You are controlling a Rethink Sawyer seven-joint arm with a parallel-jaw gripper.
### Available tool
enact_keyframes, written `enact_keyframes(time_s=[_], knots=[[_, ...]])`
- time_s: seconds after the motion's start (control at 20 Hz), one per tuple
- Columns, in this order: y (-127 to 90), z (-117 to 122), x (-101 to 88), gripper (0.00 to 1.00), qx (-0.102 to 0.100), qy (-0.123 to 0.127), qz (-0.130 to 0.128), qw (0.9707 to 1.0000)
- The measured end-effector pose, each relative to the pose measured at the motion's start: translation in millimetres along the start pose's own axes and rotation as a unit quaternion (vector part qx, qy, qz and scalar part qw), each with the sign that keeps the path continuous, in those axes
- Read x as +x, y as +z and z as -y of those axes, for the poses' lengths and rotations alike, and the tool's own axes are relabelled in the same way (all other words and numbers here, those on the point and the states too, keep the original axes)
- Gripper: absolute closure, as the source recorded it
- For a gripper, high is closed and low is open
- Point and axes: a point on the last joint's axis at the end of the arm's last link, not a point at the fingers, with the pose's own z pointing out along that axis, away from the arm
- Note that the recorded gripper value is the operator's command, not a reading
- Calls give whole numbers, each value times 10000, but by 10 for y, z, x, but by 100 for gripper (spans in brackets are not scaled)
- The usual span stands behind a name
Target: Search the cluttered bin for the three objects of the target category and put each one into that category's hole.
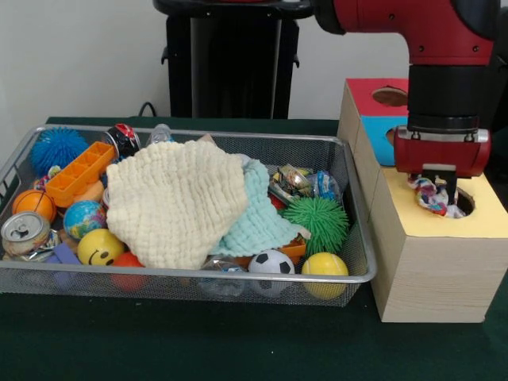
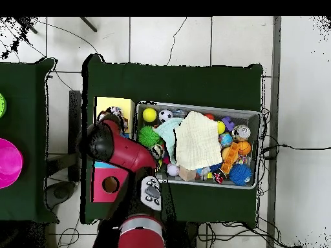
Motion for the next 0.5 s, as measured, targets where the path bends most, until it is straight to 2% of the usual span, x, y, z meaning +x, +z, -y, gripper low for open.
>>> enact_keyframes(time_s=[0.15, 0.3, 0.5], knots=[[133, 2, 52, 100, -21, 55, 40, 10000], [180, 17, 13, 100, -31, 113, 169, 9998], [191, 16, -15, 100, -68, 162, 189, 9997]])
